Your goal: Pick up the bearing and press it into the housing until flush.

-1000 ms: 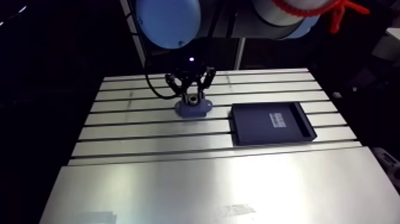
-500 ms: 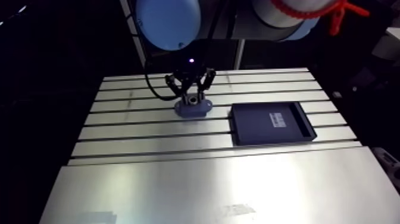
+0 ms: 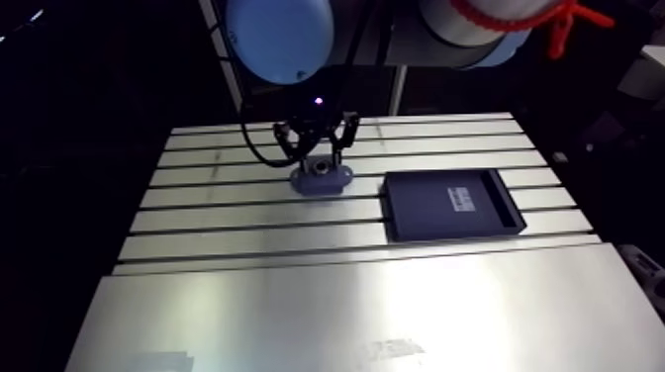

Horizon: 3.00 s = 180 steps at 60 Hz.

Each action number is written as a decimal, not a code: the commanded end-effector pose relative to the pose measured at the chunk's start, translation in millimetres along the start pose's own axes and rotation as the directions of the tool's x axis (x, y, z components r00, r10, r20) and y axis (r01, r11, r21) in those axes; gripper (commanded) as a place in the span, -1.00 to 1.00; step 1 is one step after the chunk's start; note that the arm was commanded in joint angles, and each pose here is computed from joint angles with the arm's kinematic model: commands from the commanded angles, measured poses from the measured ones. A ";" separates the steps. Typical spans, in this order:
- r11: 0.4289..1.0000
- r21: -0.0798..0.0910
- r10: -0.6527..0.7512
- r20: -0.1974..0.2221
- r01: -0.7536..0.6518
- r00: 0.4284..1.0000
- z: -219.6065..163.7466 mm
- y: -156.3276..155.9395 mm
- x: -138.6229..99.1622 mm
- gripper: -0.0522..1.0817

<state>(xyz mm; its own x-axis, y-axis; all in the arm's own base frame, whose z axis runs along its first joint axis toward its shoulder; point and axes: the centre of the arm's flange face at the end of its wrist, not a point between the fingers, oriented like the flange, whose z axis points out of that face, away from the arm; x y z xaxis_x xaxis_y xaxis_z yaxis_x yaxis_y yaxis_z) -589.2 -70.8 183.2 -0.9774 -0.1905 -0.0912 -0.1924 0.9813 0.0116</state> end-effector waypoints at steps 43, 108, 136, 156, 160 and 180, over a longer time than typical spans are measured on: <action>0.982 0.018 0.184 0.067 -0.185 0.981 -73.6 5.5 10.3 0.99; 0.980 0.014 0.198 0.072 -0.200 0.978 -21.9 5.8 14.3 0.99; 0.980 0.015 0.196 0.077 -0.198 0.978 -16.9 5.8 12.1 0.99; 0.980 0.015 0.195 0.074 -0.197 0.978 -14.3 5.3 10.7 0.99; 0.980 0.015 0.195 0.074 -0.197 0.978 -13.1 5.1 10.1 0.99; 0.980 0.015 0.195 0.073 -0.197 0.978 -11.1 5.6 8.9 0.99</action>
<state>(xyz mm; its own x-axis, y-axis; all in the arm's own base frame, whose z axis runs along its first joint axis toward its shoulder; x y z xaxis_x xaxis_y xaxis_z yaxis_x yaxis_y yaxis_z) -601.4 -68.2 195.4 -0.9875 0.0058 -0.1573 0.0036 0.9999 0.0144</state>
